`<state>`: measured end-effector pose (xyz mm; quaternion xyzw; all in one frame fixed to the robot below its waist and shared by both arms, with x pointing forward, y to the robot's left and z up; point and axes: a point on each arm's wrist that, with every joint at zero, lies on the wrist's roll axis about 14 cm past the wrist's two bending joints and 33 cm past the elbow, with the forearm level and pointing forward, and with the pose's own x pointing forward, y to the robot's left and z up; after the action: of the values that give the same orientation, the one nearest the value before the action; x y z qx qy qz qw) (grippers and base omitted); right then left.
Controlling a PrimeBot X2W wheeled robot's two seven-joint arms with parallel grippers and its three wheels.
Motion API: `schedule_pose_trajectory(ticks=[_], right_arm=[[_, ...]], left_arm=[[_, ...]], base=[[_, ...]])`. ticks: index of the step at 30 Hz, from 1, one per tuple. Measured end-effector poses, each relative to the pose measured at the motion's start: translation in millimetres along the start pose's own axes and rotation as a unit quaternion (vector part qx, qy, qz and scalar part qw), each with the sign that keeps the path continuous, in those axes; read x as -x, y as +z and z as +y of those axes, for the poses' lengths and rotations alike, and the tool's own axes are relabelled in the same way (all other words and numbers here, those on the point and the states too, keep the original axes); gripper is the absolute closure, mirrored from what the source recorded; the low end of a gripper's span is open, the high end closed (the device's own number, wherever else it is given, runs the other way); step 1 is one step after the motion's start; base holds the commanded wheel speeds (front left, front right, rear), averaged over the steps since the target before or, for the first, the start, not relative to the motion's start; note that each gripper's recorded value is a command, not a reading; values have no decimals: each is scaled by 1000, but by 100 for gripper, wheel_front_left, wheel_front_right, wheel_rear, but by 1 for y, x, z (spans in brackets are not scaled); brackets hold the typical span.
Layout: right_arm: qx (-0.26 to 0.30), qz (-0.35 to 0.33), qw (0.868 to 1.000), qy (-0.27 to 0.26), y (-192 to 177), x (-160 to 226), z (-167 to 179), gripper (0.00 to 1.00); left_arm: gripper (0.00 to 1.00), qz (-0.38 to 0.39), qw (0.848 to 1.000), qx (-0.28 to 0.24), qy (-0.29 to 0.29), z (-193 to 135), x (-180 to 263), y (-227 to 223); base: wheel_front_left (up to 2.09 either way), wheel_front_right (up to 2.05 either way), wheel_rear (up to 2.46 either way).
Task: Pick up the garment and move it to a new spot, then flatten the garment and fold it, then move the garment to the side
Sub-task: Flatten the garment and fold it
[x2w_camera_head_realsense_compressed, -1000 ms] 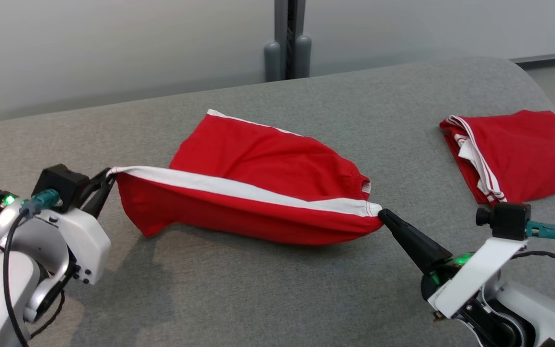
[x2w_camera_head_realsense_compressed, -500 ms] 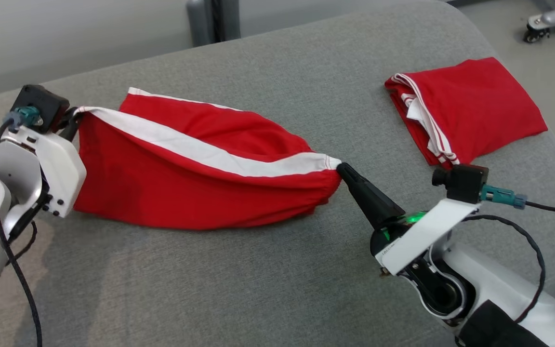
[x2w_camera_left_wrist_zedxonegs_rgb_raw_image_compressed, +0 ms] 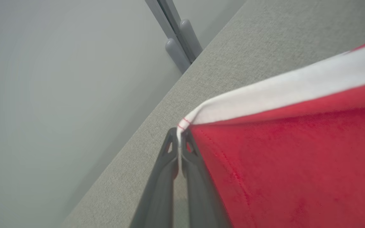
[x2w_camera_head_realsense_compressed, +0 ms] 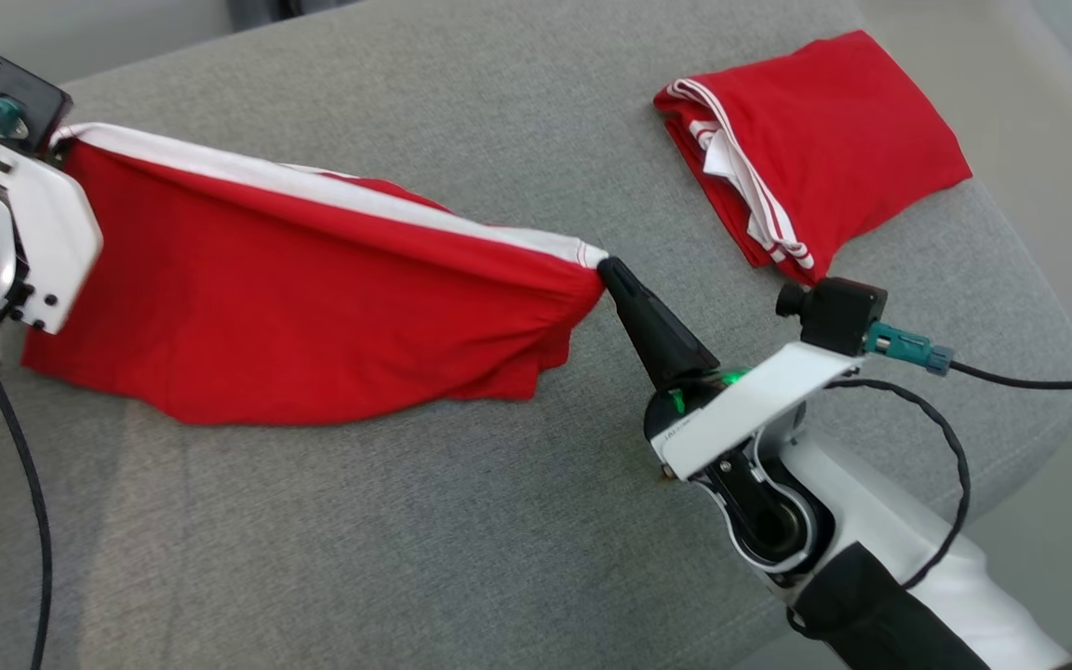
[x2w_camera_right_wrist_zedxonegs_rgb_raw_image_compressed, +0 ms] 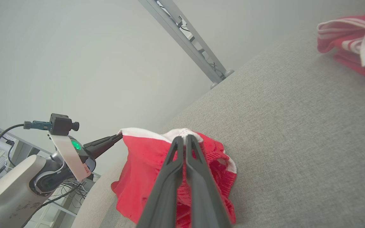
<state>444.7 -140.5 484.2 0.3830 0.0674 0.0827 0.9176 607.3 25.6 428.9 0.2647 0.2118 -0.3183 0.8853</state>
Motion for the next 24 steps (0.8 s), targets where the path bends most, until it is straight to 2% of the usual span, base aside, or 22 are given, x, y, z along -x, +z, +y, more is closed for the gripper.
schedule_pose_trajectory(ticks=[14, 24], right_arm=[[9, -3, 999, -49, -2, -28, -32, 100], [-2, 1, 999, -49, -6, -37, -35, 100]], left_arm=[[100, 63, 998, -4, 3, 4, -53, -30], [100, 65, 998, -8, 9, 3, -73, -41]], base=[[0, 0, 0], [0, 0, 0]])
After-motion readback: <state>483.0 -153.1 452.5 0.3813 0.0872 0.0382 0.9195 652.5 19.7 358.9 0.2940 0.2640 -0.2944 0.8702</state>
